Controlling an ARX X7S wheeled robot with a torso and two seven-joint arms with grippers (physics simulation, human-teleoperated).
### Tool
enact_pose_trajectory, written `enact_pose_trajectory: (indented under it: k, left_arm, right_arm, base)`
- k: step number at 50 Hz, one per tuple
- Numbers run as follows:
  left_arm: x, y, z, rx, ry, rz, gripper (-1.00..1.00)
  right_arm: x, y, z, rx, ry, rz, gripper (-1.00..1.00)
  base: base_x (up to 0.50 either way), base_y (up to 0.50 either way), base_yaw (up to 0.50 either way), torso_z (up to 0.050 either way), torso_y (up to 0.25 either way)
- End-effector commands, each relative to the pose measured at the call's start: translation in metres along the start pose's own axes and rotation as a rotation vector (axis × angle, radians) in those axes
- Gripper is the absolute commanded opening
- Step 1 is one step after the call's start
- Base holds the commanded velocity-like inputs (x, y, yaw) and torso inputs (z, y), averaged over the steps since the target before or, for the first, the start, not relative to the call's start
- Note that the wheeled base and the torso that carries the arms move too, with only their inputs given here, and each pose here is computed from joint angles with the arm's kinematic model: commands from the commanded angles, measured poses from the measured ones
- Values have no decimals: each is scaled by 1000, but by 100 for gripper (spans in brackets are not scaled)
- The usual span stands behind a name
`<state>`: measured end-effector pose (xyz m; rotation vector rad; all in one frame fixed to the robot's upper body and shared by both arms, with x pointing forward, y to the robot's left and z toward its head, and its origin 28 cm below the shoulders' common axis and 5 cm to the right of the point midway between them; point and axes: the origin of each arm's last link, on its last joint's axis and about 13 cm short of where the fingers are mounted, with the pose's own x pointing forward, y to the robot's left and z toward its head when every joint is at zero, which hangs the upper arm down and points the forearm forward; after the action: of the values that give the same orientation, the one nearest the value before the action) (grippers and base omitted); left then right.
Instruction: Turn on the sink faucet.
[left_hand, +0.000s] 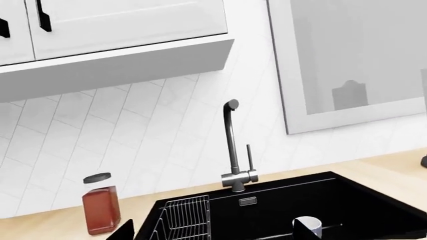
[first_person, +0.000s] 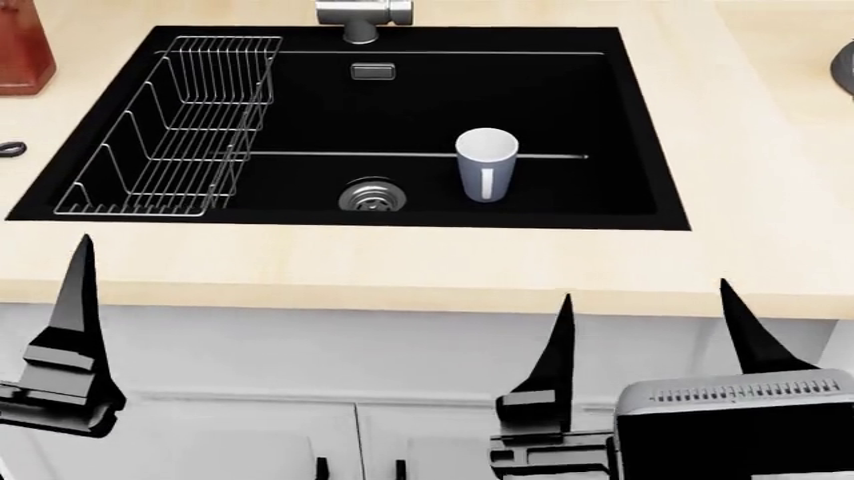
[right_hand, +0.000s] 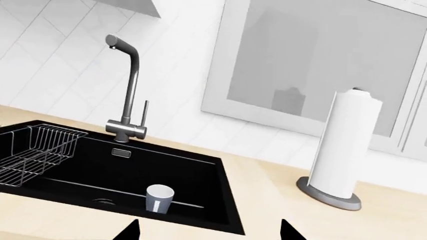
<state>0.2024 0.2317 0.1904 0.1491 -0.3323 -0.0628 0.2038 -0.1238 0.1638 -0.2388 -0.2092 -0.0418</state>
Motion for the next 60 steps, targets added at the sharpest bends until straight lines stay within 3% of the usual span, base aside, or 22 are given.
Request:
enact_pose_trajectory:
  k: [1,7,14,15,17,19,20,22,34,60]
  left_arm:
    - [6,8,28,43,-25,2,100]
    - [8,10,30,55,-19,4,100]
    - [23,17,62,73,-40,-24,100]
    - [24,19,67,70,-45,-25,100]
    - [26,22,74,70,-49,-21,100]
    - [27,25,79,69,-50,-17,100]
    - [28,27,81,69,-50,-16,100]
    - [30,28,86,79,-50,-14,100]
    - [42,29,100,103,-53,-23,100]
    - [42,26,96,136,-25,-46,100]
  right_arm:
    - [2,-12,37,-74,-50,-36,100]
    - [3,-14,43,-80,-69,-44,100]
    - [12,-24,68,-95,-118,-86,100]
    - [13,-23,70,-128,-114,-86,100]
    - [15,-24,77,-124,-120,-59,100]
    - [15,-15,88,-115,-145,63,100]
    - [13,-17,94,-133,-150,66,100]
    - [9,-26,101,-174,-149,-83,100]
    - [10,-24,114,-209,-181,-73,100]
    - [16,-21,117,-201,-175,-41,100]
  base:
    - [51,500,0,50,10]
    - [54,500,0,50,10]
    - [9,58,0,50,12]
    - [0,0,0,50,10]
    - [0,0,0,50,16]
    - [0,0,0,50,19]
    - [0,0,0,50,16]
    - [21,0,0,50,21]
    - [500,0,0,50,20]
    - [500,0,0,50,25]
